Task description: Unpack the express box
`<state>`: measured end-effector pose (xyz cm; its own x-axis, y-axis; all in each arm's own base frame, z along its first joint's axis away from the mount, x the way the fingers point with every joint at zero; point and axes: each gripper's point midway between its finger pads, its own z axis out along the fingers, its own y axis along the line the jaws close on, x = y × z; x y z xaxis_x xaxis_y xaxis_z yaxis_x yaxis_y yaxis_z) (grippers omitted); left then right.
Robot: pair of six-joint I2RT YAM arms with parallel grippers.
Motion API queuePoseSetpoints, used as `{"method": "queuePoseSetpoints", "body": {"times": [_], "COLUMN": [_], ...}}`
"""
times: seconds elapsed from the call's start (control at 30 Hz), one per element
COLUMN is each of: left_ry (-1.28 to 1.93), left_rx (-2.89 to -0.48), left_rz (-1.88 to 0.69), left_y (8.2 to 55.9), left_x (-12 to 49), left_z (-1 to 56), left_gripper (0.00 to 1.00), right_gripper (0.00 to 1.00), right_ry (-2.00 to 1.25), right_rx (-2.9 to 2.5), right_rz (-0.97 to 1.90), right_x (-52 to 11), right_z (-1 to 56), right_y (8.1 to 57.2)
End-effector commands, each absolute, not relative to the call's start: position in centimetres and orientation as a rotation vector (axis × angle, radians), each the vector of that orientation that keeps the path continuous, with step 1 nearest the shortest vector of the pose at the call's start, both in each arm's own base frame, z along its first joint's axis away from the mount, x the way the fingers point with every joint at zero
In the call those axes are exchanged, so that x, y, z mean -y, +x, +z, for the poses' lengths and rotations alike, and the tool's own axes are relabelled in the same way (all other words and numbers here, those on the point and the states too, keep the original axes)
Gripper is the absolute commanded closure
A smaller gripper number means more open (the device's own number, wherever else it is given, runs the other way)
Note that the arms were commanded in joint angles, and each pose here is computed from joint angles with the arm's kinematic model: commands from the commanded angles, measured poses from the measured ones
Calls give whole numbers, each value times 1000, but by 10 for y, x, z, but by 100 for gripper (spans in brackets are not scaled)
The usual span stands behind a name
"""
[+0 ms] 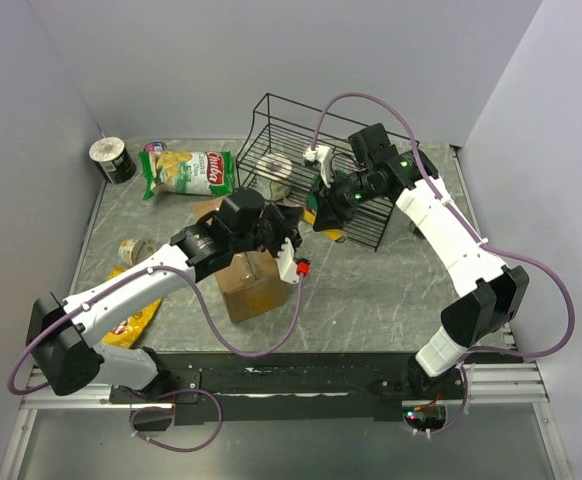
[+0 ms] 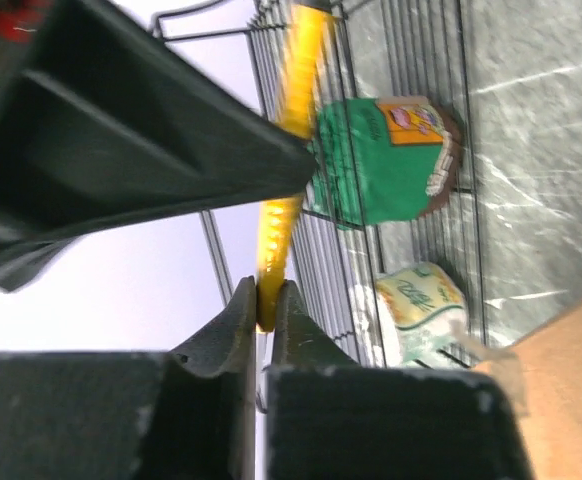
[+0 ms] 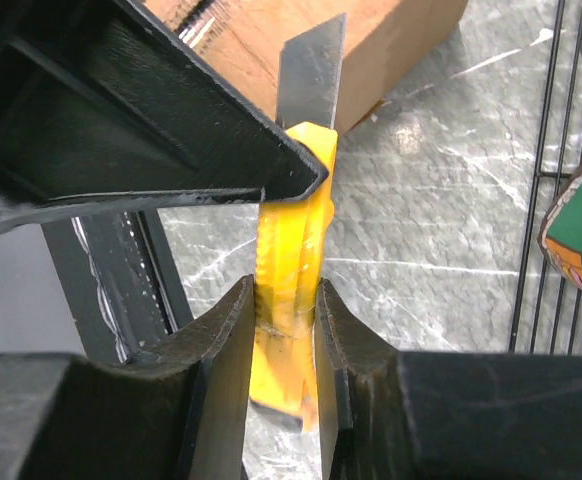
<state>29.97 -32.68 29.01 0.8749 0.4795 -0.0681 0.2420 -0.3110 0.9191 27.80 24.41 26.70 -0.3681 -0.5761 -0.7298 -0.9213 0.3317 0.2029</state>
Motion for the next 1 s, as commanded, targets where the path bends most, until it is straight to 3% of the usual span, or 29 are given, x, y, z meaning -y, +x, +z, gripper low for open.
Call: {"method": "queuePoseSetpoints", "body": {"times": [0.0,0.1,0.17,0.2,0.27,0.3,0.4,0.47,0.5,0.53,0.67,0.73,0.97], "left_ry": [1875,1817,1778,1767,1702,1692,1633,1561,1535,1530,1289,1256,1251], "left_rx": [-575,-663,-750,-786,-855,-882,-965,-1086,-1137,-1158,-1395,-1349,-1429], "left_rz": [300,276,256,246,182,149,27,-99,-145,-248,-627,-805,-1113], "left_y": [308,311,315,317,316,314,304,299,299,290,297,283,281], "left_x": [329,326,319,313,308,306,305,306,304,307,318,326,320], "left_z": [284,285,285,286,298,298,308,314,317,329,373,418,415], "left_gripper": [99,99,99,99,99,99,99,99,99,99,99,99,99], "right_gripper": [100,98,89,65,45,29,12,7,1,0,2,4,5], "right_ry": [-1376,-1375,-1368,-1356,-1296,-1252,-1107,-1023,-901,-868,-854,-923,-1014], "right_rx": [-1923,-1966,-1968,-1957,-1891,-1854,-1694,-1701,-1564,-1596,-1507,-1550,-1490], "right_rz": [976,957,901,878,765,725,607,586,535,559,648,751,1015], "right_x": [-262,-259,-256,-255,-247,-240,-219,-206,-186,-180,-161,-169,-194], "right_z": [296,302,316,325,356,374,415,397,434,410,423,413,422], "right_y": [252,256,262,264,275,273,287,297,303,306,296,290,280]}}
